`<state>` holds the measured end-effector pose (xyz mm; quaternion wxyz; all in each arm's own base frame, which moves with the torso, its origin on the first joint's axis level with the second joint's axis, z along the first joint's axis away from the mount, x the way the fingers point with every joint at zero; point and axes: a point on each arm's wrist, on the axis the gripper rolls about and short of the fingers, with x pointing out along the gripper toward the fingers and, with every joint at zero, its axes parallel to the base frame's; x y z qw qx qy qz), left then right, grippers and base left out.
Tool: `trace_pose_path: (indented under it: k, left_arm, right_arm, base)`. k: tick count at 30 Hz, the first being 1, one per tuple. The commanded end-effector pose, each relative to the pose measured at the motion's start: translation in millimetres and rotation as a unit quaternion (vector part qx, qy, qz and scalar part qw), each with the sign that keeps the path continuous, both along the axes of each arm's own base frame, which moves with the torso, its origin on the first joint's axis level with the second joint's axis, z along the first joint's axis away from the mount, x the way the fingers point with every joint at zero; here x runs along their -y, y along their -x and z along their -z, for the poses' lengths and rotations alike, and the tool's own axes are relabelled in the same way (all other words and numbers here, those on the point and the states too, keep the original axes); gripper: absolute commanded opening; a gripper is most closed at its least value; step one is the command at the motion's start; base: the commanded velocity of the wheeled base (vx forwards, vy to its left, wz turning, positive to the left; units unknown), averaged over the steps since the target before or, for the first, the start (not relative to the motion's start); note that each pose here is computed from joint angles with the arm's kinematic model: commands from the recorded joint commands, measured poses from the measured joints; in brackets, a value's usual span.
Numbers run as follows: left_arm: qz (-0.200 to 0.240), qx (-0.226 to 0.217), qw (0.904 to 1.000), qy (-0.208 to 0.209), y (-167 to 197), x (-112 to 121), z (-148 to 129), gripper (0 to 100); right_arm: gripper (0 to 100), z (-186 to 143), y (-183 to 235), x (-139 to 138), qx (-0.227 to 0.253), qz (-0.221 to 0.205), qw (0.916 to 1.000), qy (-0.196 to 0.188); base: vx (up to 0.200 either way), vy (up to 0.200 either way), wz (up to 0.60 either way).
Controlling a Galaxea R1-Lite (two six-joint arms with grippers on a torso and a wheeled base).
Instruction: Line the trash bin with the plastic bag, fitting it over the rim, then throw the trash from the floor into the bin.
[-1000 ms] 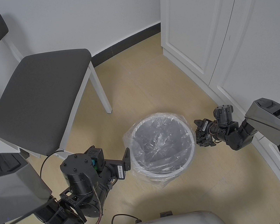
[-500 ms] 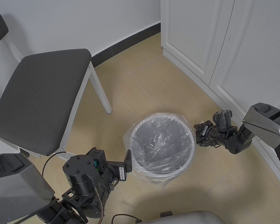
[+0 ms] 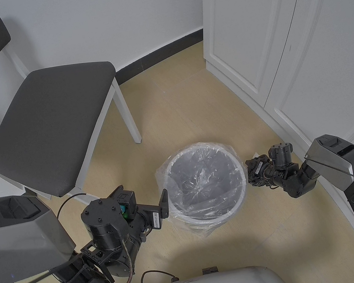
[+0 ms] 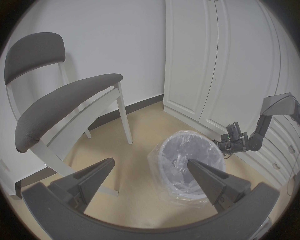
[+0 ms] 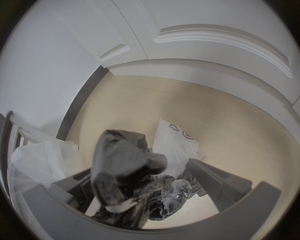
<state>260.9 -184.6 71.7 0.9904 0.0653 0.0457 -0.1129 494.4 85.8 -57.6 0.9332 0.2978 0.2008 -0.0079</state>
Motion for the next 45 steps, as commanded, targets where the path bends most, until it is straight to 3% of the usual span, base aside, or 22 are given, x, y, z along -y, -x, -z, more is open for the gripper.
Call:
trace_pose_path:
  k: [1, 2, 9, 13, 22, 34, 45]
  left_arm:
    - [0.000, -0.003, 1.0000, -0.003, 0, 0, 2, 100]
    - [0.000, -0.003, 1.0000, -0.003, 0, 0, 3, 100]
    - [0.000, -0.002, 1.0000, -0.002, 0, 0, 2, 100]
    - [-0.001, -0.002, 1.0000, -0.002, -1, 0, 2, 100]
    - [-0.003, 0.008, 1.0000, 0.004, 1, -3, -6, 100]
    - [-0.003, 0.011, 0.9999, 0.005, 4, -5, -12, 100]
    - [0.008, 0.003, 1.0000, -0.002, 8, 0, -7, 100]
  right_arm:
    - [100, 5, 0, 1, -0.004, 0.001, 1.0000, 0.001]
    - [0, 5, 0, 1, -0.003, 0.001, 1.0000, 0.002]
    - [0, 11, 3, 1, -0.013, -0.004, 0.9998, 0.015]
    - [0, 13, 11, 2, -0.021, -0.026, 0.9979, 0.054]
    - [0, 14, 35, 4, 0.027, -0.076, 0.9880, 0.132]
    - [0, 15, 40, 3, 0.061, -0.090, 0.9802, 0.166]
    - [0, 16, 40, 3, 0.067, -0.094, 0.9793, 0.167]
  base:
    - [0.000, 0.000, 0.00]
    - [0.000, 0.000, 0.00]
    - [0.000, 0.000, 0.00]
    - [0.000, 0.000, 0.00]
    - [0.000, 0.000, 0.00]
    - [0.000, 0.000, 0.00]
    - [0.000, 0.000, 0.00]
